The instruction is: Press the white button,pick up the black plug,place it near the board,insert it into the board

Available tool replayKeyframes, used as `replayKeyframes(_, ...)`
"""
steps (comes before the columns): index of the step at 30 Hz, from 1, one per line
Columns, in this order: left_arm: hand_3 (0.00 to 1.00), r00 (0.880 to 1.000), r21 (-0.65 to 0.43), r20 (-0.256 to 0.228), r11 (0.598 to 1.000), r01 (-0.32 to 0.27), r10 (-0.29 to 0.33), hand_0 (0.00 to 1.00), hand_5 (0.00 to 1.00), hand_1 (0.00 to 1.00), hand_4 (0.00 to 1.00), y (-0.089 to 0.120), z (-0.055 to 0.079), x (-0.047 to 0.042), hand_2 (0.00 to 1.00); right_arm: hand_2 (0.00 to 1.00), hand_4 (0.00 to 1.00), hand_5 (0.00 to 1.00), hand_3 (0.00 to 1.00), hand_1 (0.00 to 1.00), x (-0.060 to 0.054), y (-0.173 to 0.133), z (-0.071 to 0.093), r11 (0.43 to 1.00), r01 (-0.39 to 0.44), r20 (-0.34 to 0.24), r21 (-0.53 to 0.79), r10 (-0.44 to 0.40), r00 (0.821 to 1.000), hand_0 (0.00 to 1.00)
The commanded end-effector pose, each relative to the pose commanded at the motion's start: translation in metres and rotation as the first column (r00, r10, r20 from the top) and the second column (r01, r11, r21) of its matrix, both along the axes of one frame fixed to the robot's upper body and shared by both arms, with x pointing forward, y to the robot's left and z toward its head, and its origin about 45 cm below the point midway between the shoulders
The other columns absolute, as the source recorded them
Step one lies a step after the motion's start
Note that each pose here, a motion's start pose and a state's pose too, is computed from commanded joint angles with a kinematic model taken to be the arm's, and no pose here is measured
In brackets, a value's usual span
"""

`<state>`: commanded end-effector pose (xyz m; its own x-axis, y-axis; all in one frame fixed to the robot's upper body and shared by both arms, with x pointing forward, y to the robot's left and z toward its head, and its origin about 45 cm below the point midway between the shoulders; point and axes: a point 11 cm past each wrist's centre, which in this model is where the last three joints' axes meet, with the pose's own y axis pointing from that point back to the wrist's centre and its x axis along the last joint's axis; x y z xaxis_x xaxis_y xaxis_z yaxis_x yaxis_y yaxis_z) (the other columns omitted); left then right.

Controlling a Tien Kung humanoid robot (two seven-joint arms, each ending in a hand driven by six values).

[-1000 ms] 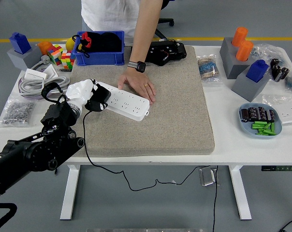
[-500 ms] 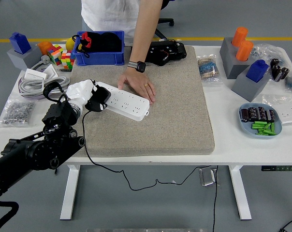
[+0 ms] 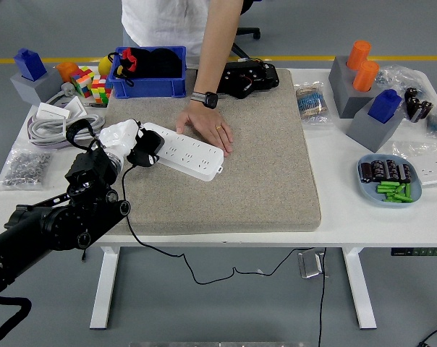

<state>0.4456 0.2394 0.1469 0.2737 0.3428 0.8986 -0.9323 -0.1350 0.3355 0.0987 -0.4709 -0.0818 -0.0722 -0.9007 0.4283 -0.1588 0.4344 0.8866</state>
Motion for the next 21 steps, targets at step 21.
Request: replayKeyframes(21, 0.548, 1.000, -0.016, -0.031, 1.000, 0.000, 0.000, 0.246, 0.128, 0.357, 0.786, -0.0016, -0.0018, -0.0003, 0.366, 0.812, 0.818, 0.612, 0.780, 0.784, 0.0003, -0.0023, 0.0011, 1.000, -0.013, -0.006, -0.007, 0.013, 1.000, 0.808)
